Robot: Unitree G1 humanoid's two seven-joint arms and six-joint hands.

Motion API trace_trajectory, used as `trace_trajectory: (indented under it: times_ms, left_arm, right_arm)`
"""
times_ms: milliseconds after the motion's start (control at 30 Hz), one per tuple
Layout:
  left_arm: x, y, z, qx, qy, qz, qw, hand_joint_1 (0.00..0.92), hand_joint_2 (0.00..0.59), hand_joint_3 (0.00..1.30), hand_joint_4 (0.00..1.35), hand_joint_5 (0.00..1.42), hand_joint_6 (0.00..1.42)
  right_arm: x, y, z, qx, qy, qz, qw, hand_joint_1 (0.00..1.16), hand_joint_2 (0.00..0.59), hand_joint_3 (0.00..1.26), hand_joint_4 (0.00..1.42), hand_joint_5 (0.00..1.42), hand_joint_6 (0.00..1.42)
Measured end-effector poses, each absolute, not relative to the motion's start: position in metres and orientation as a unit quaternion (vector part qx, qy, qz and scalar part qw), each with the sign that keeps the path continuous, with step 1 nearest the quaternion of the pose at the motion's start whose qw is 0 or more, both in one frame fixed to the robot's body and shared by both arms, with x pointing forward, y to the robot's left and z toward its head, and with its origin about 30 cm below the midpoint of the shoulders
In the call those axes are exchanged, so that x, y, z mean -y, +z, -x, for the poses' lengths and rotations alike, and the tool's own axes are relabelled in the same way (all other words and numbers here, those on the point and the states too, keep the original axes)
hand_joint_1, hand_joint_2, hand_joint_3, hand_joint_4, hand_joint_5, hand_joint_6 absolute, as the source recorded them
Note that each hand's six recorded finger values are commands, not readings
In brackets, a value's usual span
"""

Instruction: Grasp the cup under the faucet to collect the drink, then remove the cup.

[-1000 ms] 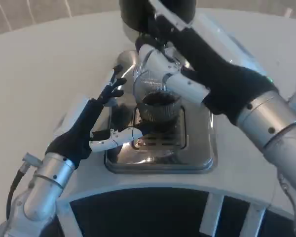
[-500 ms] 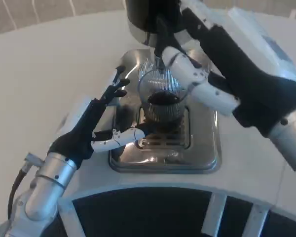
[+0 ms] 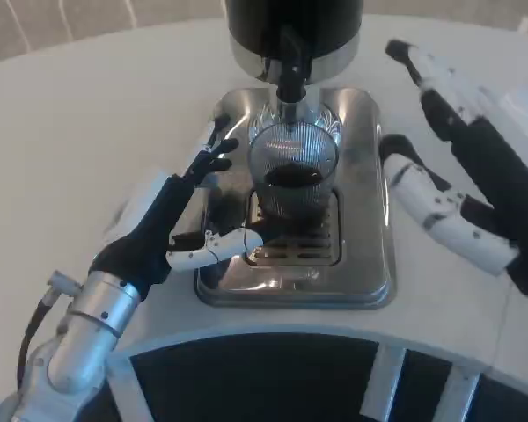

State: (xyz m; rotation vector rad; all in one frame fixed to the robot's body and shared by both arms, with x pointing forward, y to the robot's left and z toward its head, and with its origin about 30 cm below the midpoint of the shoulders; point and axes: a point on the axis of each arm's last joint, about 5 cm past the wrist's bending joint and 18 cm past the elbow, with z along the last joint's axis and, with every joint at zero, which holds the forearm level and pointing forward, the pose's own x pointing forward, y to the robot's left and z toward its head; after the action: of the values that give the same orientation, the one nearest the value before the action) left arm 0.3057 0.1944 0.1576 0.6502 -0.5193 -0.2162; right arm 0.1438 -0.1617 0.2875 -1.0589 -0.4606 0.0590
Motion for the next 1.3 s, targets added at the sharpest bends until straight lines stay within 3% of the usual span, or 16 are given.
trace_trajectory:
  times_ms: [200, 600, 1300]
  left_arm:
    - [-0.194, 0.158, -0.306, 0.252, -0.105, -0.315, 0.909, 0.433, 0.070, 0.00, 0.12, 0.21, 0.26]
    - [-0.195, 0.158, -0.306, 0.251, -0.107, -0.313, 0.910, 0.445, 0.077, 0.00, 0.12, 0.22, 0.28]
    - [-0.190, 0.167, -0.317, 0.244, -0.131, -0.301, 0.913, 0.485, 0.084, 0.00, 0.09, 0.27, 0.34]
  right_arm:
    - [0.161, 0.271, -0.138, 0.172, 0.040, 0.496, 0.850, 0.01, 0.543, 0.00, 0.00, 0.00, 0.00]
    - [0.160, 0.255, -0.128, 0.108, 0.064, 0.510, 0.851, 0.02, 0.547, 0.00, 0.00, 0.00, 0.00]
    - [0.153, 0.236, -0.114, 0.061, 0.092, 0.505, 0.856, 0.05, 0.586, 0.00, 0.00, 0.00, 0.00]
